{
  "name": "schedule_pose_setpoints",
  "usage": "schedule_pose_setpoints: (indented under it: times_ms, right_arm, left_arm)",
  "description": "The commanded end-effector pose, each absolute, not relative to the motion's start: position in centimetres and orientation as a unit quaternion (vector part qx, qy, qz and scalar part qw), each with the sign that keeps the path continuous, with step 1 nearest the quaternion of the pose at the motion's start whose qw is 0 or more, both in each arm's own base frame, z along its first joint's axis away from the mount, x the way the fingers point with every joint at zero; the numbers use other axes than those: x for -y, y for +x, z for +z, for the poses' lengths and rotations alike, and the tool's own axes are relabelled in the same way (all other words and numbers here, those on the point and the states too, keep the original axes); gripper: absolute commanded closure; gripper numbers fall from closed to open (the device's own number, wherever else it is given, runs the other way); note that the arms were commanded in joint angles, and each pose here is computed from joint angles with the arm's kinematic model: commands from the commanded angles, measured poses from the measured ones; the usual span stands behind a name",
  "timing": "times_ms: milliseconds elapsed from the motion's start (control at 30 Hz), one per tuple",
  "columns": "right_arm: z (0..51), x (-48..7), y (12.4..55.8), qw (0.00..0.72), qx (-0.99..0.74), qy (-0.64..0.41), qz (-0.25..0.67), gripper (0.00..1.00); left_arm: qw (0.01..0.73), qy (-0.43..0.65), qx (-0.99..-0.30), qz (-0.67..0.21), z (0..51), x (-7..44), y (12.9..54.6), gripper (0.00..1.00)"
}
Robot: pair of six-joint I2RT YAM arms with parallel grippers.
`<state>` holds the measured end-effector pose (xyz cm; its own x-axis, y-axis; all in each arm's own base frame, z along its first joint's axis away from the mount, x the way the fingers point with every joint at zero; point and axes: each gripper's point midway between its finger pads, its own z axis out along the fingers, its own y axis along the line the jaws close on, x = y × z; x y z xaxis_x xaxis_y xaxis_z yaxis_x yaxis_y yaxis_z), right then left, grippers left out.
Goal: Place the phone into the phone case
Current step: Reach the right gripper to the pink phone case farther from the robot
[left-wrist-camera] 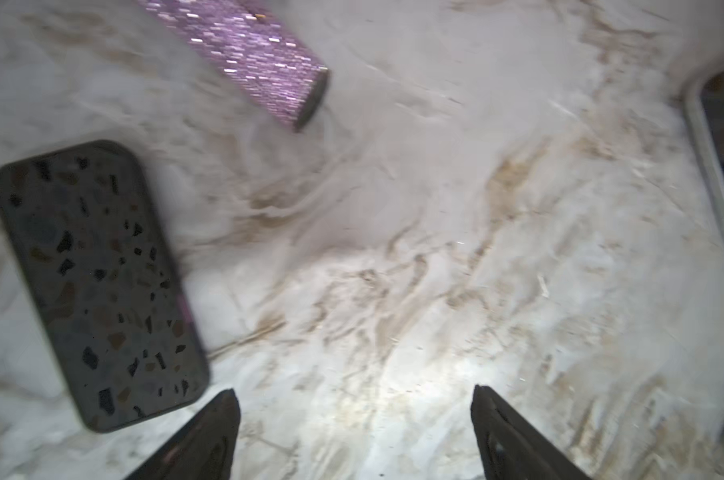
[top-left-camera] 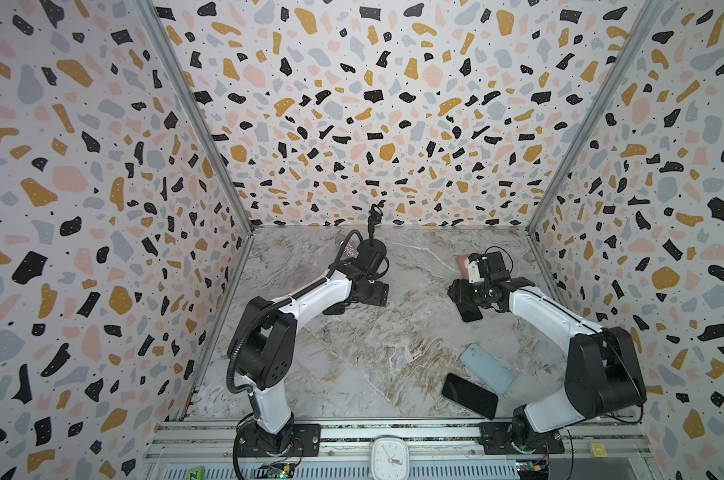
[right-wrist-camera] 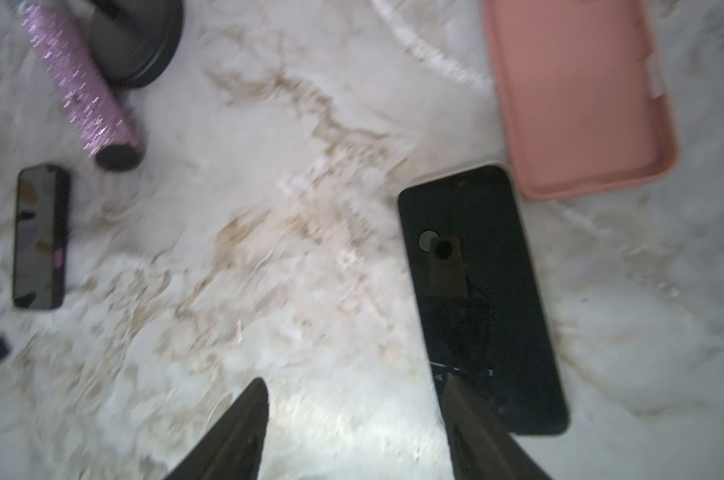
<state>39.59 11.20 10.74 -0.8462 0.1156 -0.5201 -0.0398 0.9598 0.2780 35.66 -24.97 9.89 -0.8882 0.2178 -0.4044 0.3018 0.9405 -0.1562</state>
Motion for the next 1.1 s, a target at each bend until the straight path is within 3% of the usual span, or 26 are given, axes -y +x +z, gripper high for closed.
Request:
schedule_pose_setpoints:
  times_ms: [0,200,400,533,700,867,1067]
  right_arm:
    - [11.1,-7.5,45.2,0.318,-0.943,0.050,0.077,0.38]
    - [8.6,-2.0,51.9,0.301,-0.950,0.073,0.027,0.43]
    - [7.1,-1.1,54.6,0.288,-0.956,0.047,0.020,0.46]
    - [4.9,-0.5,55.1,0.258,-0.965,0.049,0.017,0.51]
    - [3.3,-0.5,55.0,0.241,-0.969,0.052,0.031,0.66]
    - [3.2,-0.3,54.9,0.242,-0.968,0.053,0.042,0.80]
    - [4.6,0.0,55.3,0.256,-0.964,0.054,0.047,0.89]
  left_arm:
    - [0.172,0.157,-0.959,-0.163,9.5,27.8,34.5,0.12]
    - [0.160,0.168,-0.948,-0.218,9.4,30.3,33.6,0.12]
    - [0.156,0.176,-0.945,-0.226,9.1,30.8,32.9,0.11]
    - [0.149,0.183,-0.946,-0.224,8.9,30.9,32.7,0.13]
    - [0.148,0.181,-0.944,-0.233,9.0,31.3,32.9,0.13]
    - [0.144,0.182,-0.945,-0.230,8.7,31.2,32.8,0.14]
    - [0.150,0.180,-0.945,-0.227,9.2,31.0,32.9,0.14]
